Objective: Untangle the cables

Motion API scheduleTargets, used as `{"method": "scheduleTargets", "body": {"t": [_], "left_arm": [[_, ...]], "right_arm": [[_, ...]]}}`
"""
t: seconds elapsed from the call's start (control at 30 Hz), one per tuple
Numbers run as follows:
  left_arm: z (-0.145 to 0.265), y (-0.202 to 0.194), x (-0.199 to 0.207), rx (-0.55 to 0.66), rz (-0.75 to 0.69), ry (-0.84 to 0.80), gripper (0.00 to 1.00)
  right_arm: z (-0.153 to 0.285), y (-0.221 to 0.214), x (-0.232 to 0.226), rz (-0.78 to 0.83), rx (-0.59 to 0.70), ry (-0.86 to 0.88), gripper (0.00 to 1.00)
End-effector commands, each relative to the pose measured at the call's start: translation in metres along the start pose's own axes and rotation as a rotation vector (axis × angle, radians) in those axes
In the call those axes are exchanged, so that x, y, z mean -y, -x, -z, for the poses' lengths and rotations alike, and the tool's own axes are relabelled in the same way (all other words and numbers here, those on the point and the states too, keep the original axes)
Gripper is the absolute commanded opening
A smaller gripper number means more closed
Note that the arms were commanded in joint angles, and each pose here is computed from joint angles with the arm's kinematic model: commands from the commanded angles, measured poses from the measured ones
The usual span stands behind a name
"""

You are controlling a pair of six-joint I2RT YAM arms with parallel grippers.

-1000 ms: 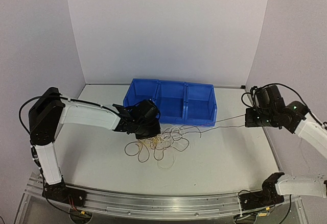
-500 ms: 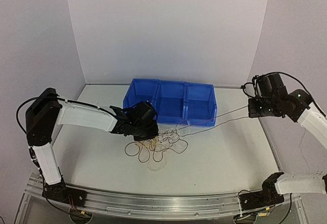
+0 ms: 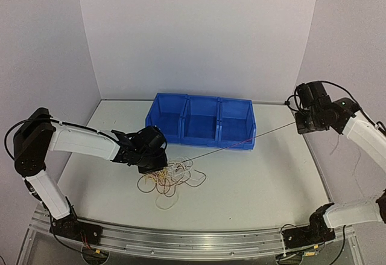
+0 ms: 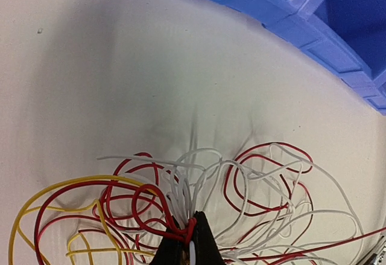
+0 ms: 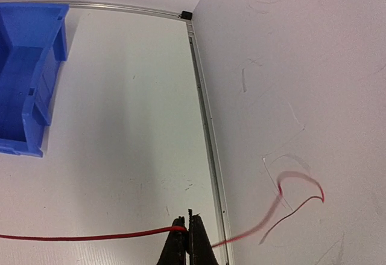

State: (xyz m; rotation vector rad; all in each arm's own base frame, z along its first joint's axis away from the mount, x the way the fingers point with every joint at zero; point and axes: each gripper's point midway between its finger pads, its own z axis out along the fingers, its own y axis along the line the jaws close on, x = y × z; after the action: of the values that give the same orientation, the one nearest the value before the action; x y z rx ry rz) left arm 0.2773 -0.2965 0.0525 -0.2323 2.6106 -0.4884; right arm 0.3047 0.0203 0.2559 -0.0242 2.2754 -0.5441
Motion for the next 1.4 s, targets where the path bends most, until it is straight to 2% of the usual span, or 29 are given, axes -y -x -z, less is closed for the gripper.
{"method": "scheduleTargets", "body": {"t": [0.0, 0.07, 0.13, 0.3, 0.37, 0.53, 0.7, 1.03, 1.37], "left_arm": [[0.016, -0.021, -0.129, -0.074, -0.07, 0.46, 0.02], [0.015, -0.022, -0.126, -0.083, -0.083, 0.44, 0.06], [0.013, -0.024, -0.12, -0.099, -0.108, 0.399, 0.13], [0.01, -0.023, -0.096, -0.116, -0.162, 0.274, 0.39], [0.009, -0.024, -0.091, -0.122, -0.173, 0.252, 0.43], [0.005, -0.027, -0.098, -0.136, -0.172, 0.289, 0.39], [0.004, -0.027, -0.099, -0.129, -0.155, 0.293, 0.38], [0.008, -0.023, -0.105, -0.106, -0.131, 0.326, 0.37], [0.006, -0.027, -0.118, -0.112, -0.114, 0.38, 0.29]], "right_arm": [[0.018, 0.024, 0.093, -0.154, 0.073, -0.365, 0.0], [0.016, 0.026, 0.09, -0.168, 0.073, -0.338, 0.0], [0.016, 0.03, 0.077, -0.19, 0.081, -0.236, 0.0], [0.023, 0.052, 0.046, -0.281, 0.15, 0.006, 0.0], [0.033, 0.07, 0.046, -0.328, 0.195, 0.05, 0.0], [0.064, 0.116, 0.071, -0.381, 0.327, 0.033, 0.0], [0.092, 0.158, 0.111, -0.359, 0.418, -0.12, 0.0], [0.127, 0.211, 0.167, -0.272, 0.508, -0.36, 0.0], [0.132, 0.227, 0.236, -0.276, 0.491, -0.559, 0.0]]}}
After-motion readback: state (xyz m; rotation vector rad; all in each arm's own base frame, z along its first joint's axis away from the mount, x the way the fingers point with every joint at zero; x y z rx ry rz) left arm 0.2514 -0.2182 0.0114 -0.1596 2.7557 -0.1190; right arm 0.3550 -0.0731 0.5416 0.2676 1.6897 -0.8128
